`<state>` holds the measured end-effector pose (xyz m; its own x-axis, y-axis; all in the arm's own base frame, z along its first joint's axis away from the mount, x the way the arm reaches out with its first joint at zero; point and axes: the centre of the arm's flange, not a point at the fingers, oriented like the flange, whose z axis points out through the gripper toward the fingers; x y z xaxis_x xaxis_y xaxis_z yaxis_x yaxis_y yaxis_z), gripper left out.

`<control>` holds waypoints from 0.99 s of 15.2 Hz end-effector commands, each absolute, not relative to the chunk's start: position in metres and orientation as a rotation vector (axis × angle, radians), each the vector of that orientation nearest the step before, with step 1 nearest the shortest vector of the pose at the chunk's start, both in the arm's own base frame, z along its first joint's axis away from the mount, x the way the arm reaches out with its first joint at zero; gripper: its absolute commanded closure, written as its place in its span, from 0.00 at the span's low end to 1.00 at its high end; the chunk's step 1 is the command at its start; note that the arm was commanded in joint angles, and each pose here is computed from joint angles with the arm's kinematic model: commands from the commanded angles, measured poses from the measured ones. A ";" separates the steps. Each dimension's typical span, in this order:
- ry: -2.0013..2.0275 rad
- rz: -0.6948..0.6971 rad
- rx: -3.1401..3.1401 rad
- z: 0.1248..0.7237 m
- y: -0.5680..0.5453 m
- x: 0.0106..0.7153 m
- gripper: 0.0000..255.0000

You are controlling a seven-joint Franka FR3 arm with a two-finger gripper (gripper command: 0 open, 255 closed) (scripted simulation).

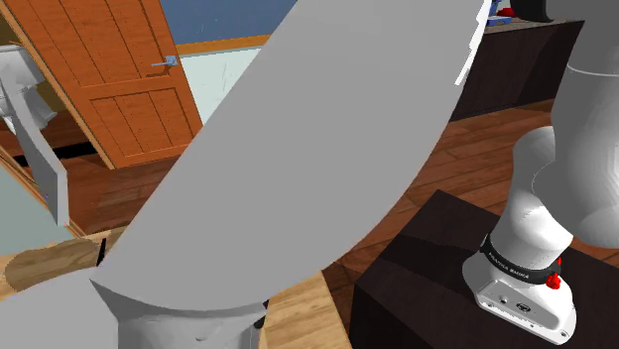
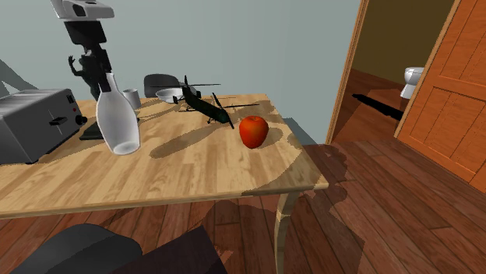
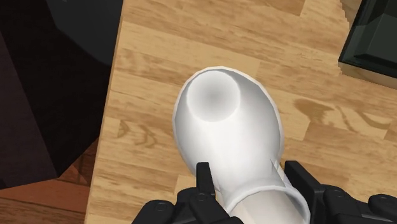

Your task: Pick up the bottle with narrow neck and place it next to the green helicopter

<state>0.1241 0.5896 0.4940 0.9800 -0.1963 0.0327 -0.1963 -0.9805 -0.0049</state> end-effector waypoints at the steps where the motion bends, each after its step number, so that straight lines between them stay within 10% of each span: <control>1: 0.310 -0.052 -3.123 0.484 0.589 0.124 1.00; 15: 0.310 -0.052 -3.123 0.433 0.589 0.124 1.00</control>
